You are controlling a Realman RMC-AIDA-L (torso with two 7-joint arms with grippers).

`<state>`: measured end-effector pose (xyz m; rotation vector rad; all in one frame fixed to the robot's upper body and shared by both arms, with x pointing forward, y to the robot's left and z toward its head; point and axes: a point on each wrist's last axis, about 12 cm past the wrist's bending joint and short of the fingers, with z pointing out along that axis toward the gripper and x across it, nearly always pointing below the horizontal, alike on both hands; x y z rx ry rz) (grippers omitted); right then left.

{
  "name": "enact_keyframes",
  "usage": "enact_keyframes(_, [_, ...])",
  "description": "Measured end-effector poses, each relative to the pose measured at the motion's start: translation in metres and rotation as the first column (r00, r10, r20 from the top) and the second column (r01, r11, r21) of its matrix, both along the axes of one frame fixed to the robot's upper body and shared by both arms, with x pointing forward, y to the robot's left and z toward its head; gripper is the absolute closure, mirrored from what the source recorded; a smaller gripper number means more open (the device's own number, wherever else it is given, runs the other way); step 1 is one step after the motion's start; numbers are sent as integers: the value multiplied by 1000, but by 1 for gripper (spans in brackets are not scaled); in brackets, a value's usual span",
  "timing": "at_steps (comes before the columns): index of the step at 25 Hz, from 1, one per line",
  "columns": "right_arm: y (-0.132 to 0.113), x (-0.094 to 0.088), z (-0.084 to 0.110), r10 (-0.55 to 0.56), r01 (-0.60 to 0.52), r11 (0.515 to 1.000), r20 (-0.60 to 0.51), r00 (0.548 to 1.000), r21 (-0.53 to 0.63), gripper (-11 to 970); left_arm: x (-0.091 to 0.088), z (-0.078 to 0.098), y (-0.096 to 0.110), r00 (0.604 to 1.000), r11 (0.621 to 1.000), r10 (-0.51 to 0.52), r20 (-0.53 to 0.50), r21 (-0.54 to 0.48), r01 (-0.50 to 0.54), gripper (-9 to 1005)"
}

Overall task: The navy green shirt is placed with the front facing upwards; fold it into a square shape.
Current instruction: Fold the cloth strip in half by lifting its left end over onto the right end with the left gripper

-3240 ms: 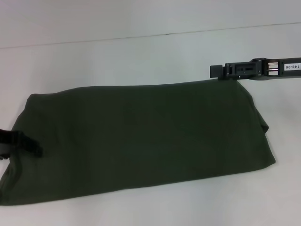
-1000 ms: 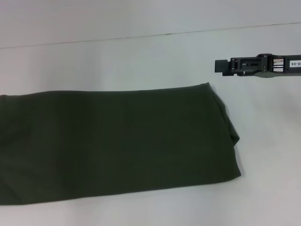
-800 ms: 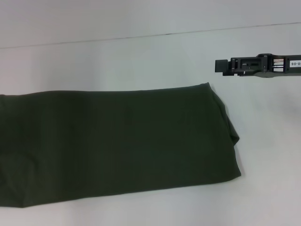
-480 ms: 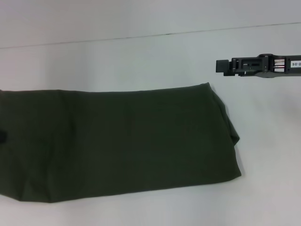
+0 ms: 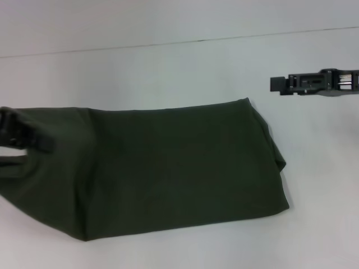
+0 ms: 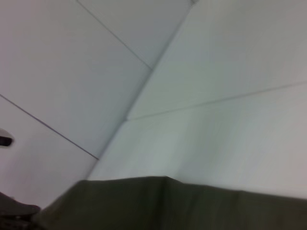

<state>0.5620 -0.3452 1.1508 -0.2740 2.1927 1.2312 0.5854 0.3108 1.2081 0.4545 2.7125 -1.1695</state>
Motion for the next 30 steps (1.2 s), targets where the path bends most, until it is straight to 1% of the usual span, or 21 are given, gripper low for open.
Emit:
enact_keyframes(4, [-9, -4, -4, -17, 16, 999, -25, 1000, -34, 168, 3, -5, -26, 998, 996, -55, -10, -74, 54, 930])
enact_keyframes(10, [-20, -8, -6, -41, 39, 998, -36, 999, -58, 169, 6, -8, -67, 991, 982, -135, -6, -135, 133, 930])
enact_keyframes(17, [-22, -8, -4, -41, 38, 997, -35, 999, -70, 167, 8, -6, -113, 980, 953, -198, 23, -231, 198, 931])
enact_keyframes(20, [-22, -7, -4, -41, 39, 997, -34, 999, -72, 167, 8, -8, -131, 976, 943, -218, 25, -253, 218, 931])
enact_keyframes(26, [-22, -7, -5, -46, 42, 996, -43, 998, -74, 170, 9, -15, -162, 969, 915, -246, 20, -326, 239, 931])
enact_keyframes(27, [-23, -7, -5, -46, 42, 996, -46, 998, -78, 170, 9, -15, -163, 969, 913, -246, 22, -330, 239, 932])
enact_keyframes(30, [-24, -8, -8, -48, 41, 994, -61, 997, -101, 172, 7, -15, -175, 965, 898, -262, 33, -357, 256, 932])
